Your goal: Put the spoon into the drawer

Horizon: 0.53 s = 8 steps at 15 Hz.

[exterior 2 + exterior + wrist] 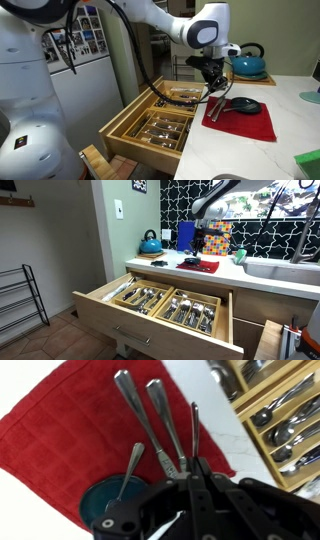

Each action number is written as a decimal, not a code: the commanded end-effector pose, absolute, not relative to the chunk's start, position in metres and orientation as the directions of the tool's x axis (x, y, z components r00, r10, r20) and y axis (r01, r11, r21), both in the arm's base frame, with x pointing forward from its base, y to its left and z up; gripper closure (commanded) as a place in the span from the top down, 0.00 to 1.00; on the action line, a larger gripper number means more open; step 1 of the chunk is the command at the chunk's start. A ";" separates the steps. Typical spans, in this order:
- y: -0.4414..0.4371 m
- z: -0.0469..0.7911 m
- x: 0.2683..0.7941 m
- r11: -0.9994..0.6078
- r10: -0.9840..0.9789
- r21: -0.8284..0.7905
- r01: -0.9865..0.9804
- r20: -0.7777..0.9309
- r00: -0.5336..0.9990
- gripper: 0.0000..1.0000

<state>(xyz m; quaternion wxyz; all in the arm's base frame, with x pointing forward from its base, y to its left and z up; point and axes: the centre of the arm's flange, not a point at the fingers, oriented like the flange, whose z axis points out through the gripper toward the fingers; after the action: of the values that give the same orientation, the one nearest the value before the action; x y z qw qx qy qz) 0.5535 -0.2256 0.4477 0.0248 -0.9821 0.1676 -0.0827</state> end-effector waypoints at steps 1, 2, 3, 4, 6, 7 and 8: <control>-0.168 0.470 0.507 -0.891 -0.430 -0.201 -0.407 0.090 0.898 0.01; -0.156 0.473 0.502 -0.871 -0.460 -0.230 -0.433 0.079 0.884 0.01; -0.141 0.474 0.499 -0.851 -0.486 -0.262 -0.455 0.067 0.871 0.01; -0.129 0.475 0.496 -0.833 -0.507 -0.294 -0.469 0.066 0.859 0.01; -0.100 0.470 0.497 -0.791 -0.545 -0.364 -0.492 0.053 0.837 0.01; -0.088 0.466 0.498 -0.771 -0.563 -0.390 -0.503 0.048 0.825 0.01; -0.076 0.460 0.500 -0.754 -0.577 -0.409 -0.514 0.040 0.816 0.01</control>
<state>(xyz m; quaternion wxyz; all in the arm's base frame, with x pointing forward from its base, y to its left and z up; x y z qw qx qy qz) 0.5110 -0.1105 0.4772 0.1584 -0.9494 0.2623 -0.0693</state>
